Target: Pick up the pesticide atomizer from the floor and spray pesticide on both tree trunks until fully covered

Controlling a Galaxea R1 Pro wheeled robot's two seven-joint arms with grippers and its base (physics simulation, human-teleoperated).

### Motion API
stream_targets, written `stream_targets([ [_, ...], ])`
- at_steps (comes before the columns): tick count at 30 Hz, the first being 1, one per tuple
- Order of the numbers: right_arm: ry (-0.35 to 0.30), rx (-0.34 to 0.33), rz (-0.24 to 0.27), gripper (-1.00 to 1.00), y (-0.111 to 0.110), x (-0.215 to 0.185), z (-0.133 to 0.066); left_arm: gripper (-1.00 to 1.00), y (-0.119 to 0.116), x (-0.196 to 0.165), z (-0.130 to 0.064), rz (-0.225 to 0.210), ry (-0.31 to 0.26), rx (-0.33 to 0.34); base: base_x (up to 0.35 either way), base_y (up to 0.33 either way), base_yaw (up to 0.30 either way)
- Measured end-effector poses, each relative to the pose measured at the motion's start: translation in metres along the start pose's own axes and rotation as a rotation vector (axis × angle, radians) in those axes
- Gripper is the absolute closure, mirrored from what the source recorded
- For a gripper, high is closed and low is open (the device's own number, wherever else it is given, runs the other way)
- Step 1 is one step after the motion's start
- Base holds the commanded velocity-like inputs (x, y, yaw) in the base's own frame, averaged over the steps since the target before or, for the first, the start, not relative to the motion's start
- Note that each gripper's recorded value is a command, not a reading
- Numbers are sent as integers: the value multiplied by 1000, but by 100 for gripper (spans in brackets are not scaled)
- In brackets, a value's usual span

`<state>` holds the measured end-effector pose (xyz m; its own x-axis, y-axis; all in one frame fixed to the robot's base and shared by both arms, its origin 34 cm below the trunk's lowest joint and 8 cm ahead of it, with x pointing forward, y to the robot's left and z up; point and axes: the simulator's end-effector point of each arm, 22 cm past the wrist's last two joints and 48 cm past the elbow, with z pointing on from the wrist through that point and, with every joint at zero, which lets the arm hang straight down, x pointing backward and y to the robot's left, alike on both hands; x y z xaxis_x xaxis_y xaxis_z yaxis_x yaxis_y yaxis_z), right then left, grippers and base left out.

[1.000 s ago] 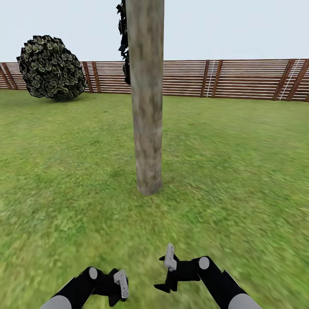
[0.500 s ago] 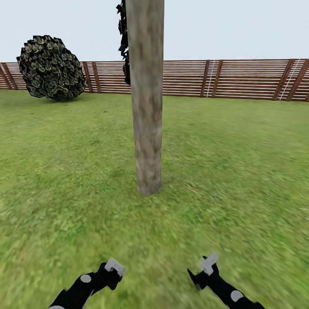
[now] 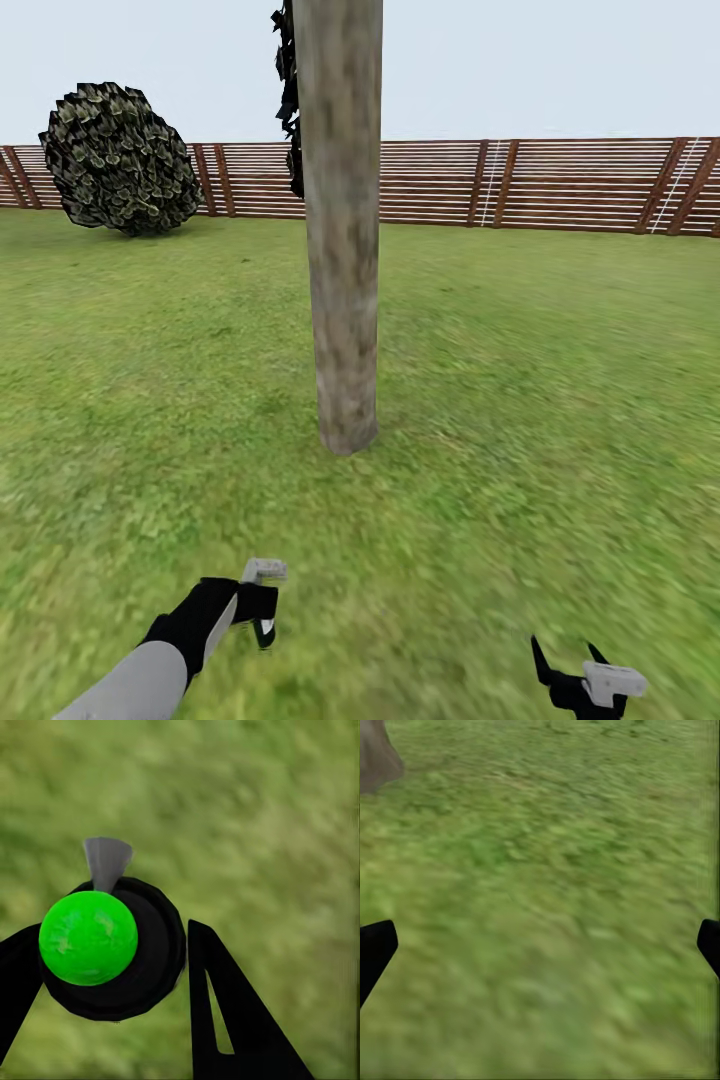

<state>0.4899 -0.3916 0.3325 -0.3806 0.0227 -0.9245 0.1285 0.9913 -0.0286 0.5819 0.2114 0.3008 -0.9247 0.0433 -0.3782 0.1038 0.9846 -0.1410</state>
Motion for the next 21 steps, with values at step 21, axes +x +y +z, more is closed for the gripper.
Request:
stream_targets([
  [21,9,5,9,-100,3,5,-4,100,-2,-36,-14,-24,61,-6,264,0,-112],
])
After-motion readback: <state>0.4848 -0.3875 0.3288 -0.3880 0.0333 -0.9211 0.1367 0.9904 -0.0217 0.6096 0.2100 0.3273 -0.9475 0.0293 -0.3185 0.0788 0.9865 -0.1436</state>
